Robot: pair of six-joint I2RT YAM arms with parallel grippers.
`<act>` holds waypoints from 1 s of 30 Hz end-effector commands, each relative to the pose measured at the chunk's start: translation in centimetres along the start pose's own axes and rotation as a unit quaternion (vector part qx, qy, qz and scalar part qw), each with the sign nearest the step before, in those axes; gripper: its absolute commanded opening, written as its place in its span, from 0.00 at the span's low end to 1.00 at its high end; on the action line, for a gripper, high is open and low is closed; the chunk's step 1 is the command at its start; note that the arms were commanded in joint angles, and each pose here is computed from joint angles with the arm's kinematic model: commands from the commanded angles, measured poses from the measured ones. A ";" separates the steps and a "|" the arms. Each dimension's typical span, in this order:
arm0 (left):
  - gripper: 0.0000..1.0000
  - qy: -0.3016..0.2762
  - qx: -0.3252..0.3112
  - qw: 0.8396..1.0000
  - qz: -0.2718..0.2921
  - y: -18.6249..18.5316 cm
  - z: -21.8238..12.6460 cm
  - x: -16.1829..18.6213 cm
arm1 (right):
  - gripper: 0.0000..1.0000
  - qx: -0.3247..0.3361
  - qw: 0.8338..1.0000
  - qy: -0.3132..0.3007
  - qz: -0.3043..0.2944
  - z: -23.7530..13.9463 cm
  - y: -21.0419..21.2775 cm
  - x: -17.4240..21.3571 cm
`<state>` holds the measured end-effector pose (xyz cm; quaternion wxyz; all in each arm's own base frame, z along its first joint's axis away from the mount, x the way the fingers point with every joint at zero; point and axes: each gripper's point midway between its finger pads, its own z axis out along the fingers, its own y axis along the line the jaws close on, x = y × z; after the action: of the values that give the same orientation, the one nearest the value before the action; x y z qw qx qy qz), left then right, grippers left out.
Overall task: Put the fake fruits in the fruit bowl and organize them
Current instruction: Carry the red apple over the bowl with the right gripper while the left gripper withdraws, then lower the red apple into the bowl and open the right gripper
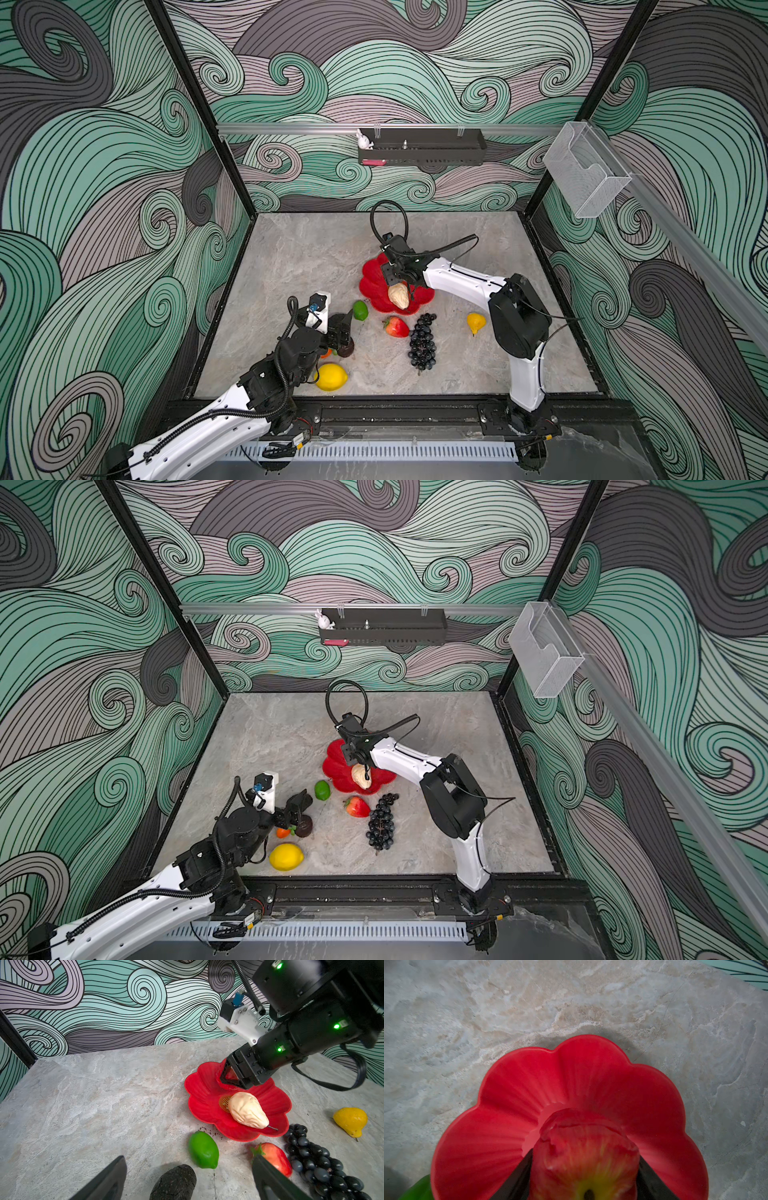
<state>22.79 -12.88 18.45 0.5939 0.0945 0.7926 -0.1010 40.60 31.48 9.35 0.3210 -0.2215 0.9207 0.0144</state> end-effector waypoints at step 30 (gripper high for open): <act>0.96 -0.005 -0.016 1.000 -0.002 0.5 0.1 -0.5 | 0.60 0.028 0.997 0.071 -0.025 2.3 -0.2 3.8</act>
<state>22.93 -12.85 18.15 0.5903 0.0951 0.7958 -0.0956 39.44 30.26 4.90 0.2613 -0.2364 0.9355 -0.0243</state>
